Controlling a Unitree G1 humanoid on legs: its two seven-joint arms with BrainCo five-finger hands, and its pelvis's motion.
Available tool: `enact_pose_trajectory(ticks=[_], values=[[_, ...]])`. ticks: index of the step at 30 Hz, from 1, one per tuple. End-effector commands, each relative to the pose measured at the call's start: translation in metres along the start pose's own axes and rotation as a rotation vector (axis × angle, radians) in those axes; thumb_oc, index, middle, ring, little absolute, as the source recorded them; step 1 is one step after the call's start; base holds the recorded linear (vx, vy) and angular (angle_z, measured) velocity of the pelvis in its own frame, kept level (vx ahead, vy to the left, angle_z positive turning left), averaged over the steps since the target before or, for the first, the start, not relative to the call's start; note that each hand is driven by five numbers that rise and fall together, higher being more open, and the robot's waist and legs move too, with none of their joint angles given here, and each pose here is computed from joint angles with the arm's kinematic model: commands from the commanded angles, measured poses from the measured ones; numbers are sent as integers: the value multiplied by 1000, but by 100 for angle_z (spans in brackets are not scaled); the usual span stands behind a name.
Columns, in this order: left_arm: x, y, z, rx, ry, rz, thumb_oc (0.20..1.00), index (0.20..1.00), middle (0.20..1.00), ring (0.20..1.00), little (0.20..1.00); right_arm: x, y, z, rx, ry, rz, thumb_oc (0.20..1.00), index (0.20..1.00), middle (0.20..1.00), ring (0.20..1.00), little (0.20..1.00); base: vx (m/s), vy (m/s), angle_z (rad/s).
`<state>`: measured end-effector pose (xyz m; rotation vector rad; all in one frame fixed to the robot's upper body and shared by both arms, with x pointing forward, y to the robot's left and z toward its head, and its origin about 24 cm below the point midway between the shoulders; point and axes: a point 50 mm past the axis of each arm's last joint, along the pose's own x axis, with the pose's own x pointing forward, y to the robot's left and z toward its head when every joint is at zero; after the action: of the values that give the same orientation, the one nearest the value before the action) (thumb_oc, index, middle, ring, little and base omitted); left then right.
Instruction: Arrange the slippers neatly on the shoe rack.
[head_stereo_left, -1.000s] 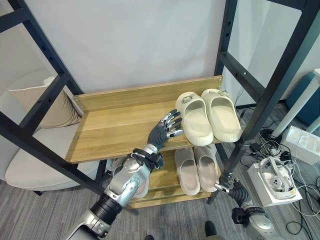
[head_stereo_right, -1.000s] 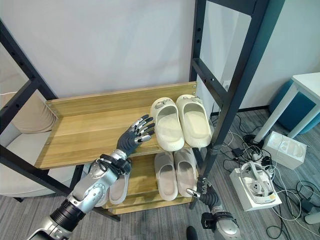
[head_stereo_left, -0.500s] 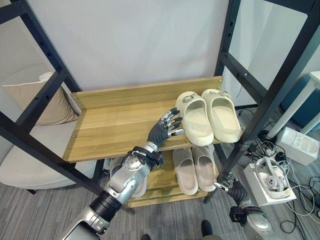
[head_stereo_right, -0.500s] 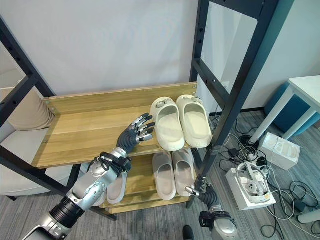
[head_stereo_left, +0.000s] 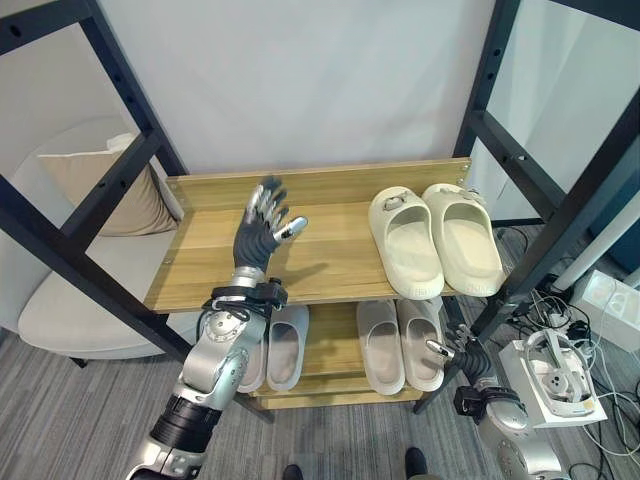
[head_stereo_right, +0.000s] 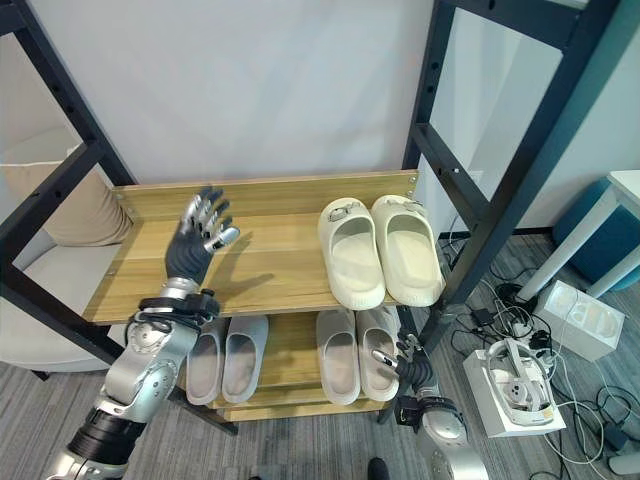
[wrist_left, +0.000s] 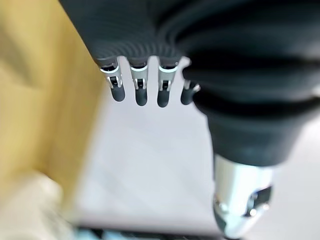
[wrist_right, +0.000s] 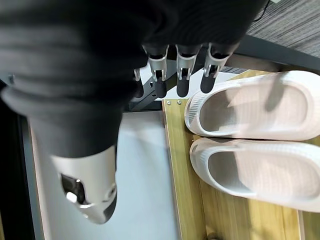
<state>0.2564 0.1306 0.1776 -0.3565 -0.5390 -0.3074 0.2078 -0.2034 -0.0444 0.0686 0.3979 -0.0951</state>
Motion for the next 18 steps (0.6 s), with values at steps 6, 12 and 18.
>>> enact_pose_trajectory(ticks=[6, 12, 18], values=[[8, -61, 32, -168, -117, -530, 1000, 1000, 1000, 1000, 1000, 10, 17, 12, 37, -79, 90, 1000, 1000, 1000, 1000, 1000, 4, 3, 1], [-19, -80, -16, -158, 220, -805, 1000, 1000, 1000, 1000, 1000, 13, 22, 10, -6, -62, 142, 1000, 1000, 1000, 1000, 1000, 0, 0, 0], [-64, -47, -59, 108, 545, -915, 1000, 1000, 1000, 1000, 1000, 10, 32, 4, -59, -47, 227, 1000, 1000, 1000, 1000, 1000, 9, 22, -1]])
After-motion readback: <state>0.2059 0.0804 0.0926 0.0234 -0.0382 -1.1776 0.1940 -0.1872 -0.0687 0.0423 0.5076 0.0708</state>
